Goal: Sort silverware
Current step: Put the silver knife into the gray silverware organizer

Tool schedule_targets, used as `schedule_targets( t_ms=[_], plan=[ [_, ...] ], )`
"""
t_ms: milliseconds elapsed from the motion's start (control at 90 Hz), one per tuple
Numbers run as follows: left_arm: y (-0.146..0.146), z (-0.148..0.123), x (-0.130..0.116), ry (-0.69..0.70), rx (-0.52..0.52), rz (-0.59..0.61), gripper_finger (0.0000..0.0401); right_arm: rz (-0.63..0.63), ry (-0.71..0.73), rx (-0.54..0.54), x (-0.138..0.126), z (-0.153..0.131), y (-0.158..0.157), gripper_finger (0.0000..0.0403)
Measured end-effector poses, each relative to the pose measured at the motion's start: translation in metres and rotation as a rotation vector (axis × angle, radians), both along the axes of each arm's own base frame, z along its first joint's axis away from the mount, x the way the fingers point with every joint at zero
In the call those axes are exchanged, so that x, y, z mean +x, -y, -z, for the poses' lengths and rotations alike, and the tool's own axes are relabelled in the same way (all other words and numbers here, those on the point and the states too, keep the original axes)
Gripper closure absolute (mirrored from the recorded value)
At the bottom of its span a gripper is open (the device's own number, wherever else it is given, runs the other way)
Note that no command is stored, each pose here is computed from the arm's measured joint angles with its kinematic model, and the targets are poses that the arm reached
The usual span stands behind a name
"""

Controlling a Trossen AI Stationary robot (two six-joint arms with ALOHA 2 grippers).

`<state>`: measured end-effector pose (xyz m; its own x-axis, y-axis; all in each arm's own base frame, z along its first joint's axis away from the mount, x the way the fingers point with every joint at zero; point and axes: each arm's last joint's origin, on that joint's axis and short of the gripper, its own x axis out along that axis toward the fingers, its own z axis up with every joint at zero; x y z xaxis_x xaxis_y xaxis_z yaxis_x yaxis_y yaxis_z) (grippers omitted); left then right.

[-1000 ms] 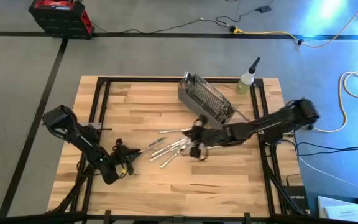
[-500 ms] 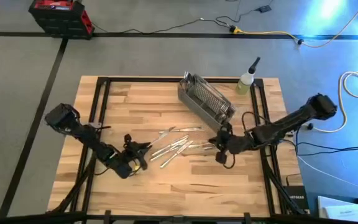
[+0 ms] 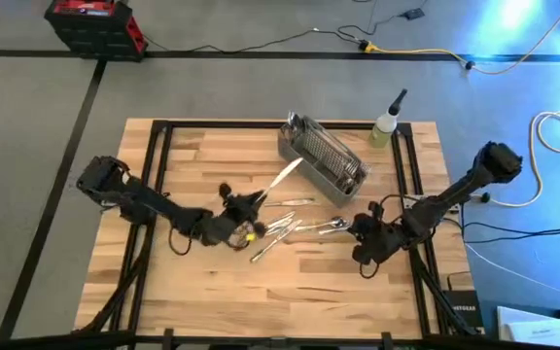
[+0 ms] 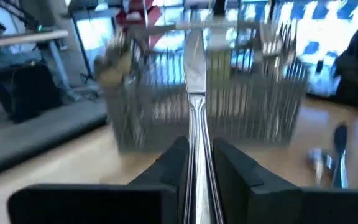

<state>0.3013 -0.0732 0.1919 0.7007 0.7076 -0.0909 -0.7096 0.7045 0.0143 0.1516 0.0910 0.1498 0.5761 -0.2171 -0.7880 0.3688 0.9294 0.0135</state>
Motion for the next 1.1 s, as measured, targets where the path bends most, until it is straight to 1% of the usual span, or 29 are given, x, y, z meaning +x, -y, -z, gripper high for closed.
schedule_targets(
  t_ms=[100, 244, 422, 611, 711, 833, 933, 1022, 1100],
  plan=[
    [-0.022, -0.019, 0.013, 0.097, 0.019, 0.049, 0.0358, 0.007, 0.016, -0.010, -0.003, 0.001, -0.002, 0.0398],
    [-0.060, -0.042, 0.024, 0.237, 0.059, 0.136, 0.0358, 0.001, 0.038, -0.032, -0.005, 0.002, -0.004, 0.0398],
    [-0.100, -0.064, 0.042, 0.301, 0.105, 0.232, 0.0358, 0.016, 0.062, -0.060, -0.004, 0.001, -0.003, 0.0398],
    [-0.122, -0.075, 0.074, 0.353, 0.131, 0.324, 0.0358, 0.030, 0.085, -0.090, -0.004, 0.000, -0.003, 0.0398],
    [-0.130, -0.069, 0.096, 0.371, 0.109, 0.365, 0.0358, 0.035, 0.134, -0.095, -0.001, -0.002, -0.004, 0.0398],
    [-0.140, -0.055, 0.122, 0.377, 0.077, 0.379, 0.0358, 0.013, 0.204, -0.136, 0.005, -0.006, -0.006, 0.0398],
    [-0.148, -0.046, 0.141, 0.391, 0.076, 0.394, 0.0358, -0.008, 0.211, -0.158, 0.006, -0.007, -0.007, 0.0398],
    [-0.153, -0.038, 0.152, 0.397, 0.062, 0.395, 0.0358, -0.011, 0.211, -0.158, 0.006, -0.007, -0.007, 0.0398],
    [-0.153, -0.032, 0.155, 0.382, 0.054, 0.421, 0.0358, -0.014, 0.208, -0.155, 0.006, -0.007, -0.007, 0.0398]
  ],
)
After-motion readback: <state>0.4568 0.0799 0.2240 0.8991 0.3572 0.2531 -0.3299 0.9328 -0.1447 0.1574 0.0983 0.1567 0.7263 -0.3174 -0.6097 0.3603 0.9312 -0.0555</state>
